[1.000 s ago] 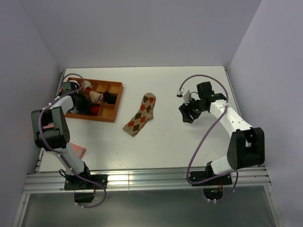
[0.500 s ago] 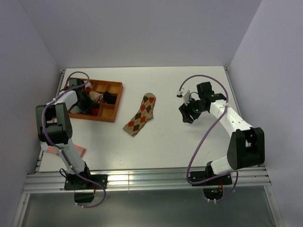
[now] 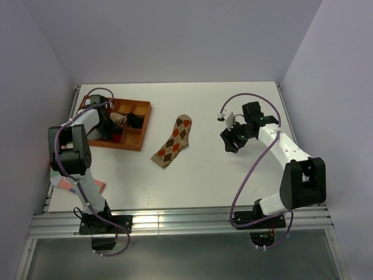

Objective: Roll the socks
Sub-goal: Place the sock in the storage box.

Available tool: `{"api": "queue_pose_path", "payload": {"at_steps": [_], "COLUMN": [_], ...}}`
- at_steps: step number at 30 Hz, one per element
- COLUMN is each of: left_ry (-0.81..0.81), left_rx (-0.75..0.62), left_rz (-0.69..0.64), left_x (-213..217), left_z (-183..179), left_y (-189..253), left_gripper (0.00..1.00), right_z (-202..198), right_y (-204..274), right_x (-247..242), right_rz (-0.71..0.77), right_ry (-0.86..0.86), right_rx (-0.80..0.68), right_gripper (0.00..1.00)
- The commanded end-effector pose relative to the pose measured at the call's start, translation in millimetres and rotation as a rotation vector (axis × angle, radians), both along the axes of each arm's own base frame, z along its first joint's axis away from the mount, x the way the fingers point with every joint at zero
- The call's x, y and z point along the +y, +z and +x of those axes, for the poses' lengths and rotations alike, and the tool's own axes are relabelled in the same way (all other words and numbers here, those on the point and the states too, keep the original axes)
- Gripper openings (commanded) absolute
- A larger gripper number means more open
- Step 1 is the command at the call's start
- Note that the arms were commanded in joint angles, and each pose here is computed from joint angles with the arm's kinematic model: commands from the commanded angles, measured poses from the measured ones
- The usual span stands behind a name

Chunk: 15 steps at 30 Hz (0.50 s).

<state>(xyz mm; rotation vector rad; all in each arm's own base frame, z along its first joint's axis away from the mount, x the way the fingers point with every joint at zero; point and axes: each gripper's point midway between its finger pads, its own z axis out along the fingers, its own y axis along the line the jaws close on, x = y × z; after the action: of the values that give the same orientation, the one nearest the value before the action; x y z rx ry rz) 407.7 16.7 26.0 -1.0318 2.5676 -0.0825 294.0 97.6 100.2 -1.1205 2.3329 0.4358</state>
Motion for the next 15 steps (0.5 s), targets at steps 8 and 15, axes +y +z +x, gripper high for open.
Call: {"api": "queue_pose_path", "payload": {"at_steps": [8,15], "left_ry": [0.074,0.076], "left_rx": [0.105,0.041], "left_rz": [0.122,0.127], "left_x": [24,24], "left_z": [-26,-17], "left_y": [-29,-10], "left_gripper": [0.31,0.44], "right_z": [-1,-2], "right_y": [10,13], "right_x": [-4,-5], "right_rz": [-0.003,-0.009], "right_ry": [-0.003,-0.006], "right_rx": [-0.043,-0.051], "right_gripper": [0.63,0.63]}}
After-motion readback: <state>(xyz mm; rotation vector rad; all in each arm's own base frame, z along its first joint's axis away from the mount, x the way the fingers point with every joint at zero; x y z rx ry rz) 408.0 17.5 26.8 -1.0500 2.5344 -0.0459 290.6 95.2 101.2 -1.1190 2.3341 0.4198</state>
